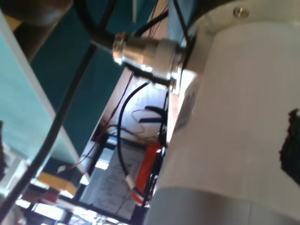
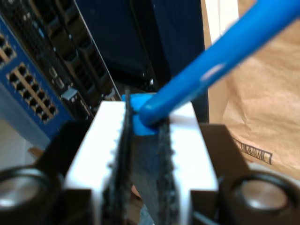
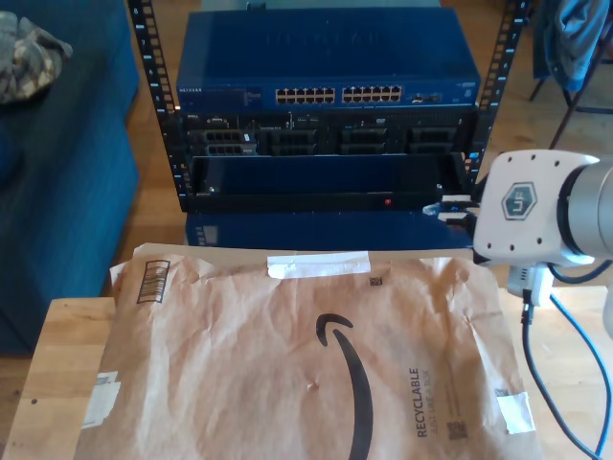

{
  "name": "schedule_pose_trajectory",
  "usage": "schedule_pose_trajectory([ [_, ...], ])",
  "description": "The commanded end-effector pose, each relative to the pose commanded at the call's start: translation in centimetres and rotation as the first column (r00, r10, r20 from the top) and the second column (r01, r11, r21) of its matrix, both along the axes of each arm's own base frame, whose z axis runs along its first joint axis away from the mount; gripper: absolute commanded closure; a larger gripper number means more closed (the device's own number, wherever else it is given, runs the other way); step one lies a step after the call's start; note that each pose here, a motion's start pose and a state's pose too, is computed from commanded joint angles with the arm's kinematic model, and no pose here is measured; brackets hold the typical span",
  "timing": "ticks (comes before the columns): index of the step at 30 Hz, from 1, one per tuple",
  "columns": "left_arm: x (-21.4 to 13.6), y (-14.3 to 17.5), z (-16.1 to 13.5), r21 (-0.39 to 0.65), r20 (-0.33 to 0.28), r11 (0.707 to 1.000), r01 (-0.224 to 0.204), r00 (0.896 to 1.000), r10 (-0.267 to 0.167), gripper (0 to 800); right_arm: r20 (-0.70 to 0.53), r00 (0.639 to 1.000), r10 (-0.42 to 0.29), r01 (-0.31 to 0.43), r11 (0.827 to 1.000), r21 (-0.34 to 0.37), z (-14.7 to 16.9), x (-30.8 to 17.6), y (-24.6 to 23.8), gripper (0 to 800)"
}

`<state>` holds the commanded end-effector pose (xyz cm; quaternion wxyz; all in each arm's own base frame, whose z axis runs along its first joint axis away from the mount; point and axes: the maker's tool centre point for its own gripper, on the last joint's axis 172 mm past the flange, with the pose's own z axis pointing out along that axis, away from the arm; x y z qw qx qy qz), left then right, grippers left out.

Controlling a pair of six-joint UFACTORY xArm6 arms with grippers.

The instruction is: Grab the cable and plug it in

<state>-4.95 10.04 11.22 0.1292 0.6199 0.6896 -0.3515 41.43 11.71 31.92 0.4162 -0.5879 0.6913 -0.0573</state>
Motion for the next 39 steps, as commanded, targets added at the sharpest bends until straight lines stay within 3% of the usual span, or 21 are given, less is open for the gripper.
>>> schedule_pose_trajectory([
  [4,-0.4,0.1,-0.7,0.014,0.043,1.000,0.008,0.999,-0.009,0,0.004,1.000,-0.015,0.015,1.000,0.003,0.4,0.3,-0.6,798],
  [7,-0.8,0.6,-1.9,0.062,0.060,0.998,-0.026,0.998,0.022,0,-0.002,1.000,-0.015,0.015,1.000,0.000,0.0,0.3,-0.6,798],
  [14,-0.3,1.2,-6.2,0.189,0.119,0.982,-0.008,0.993,-0.014,0,-0.003,0.999,-0.032,0.032,0.999,-0.023,-0.3,0.5,-1.8,798],
  [17,-0.7,1.6,-6.9,0.224,0.125,0.973,-0.051,0.992,0.023,0,0.000,0.999,-0.047,0.047,0.999,-0.026,-0.1,0.9,-2.5,798],
  [20,-0.6,1.4,-7.5,0.233,0.129,0.971,-0.056,0.991,0.026,0,-0.013,0.996,-0.086,0.086,0.996,-0.038,-0.6,2.1,-4.3,798],
  [27,-0.1,1.2,-7.6,0.219,0.144,0.973,-0.079,0.988,0.048,0,-0.063,0.996,-0.067,0.064,0.996,-0.060,-1.8,5.8,-3.6,798],
  [34,-0.1,1.2,-7.6,0.219,0.144,0.973,-0.079,0.988,0.048,0,-0.085,0.996,0.025,-0.033,0.996,-0.086,-4.1,6.8,1.6,798],
  [39,-0.1,1.1,-7.6,0.216,0.144,0.973,-0.078,0.988,0.047,0,-0.044,0.998,0.044,-0.047,0.995,-0.082,-2.0,8.3,3.1,799],
])
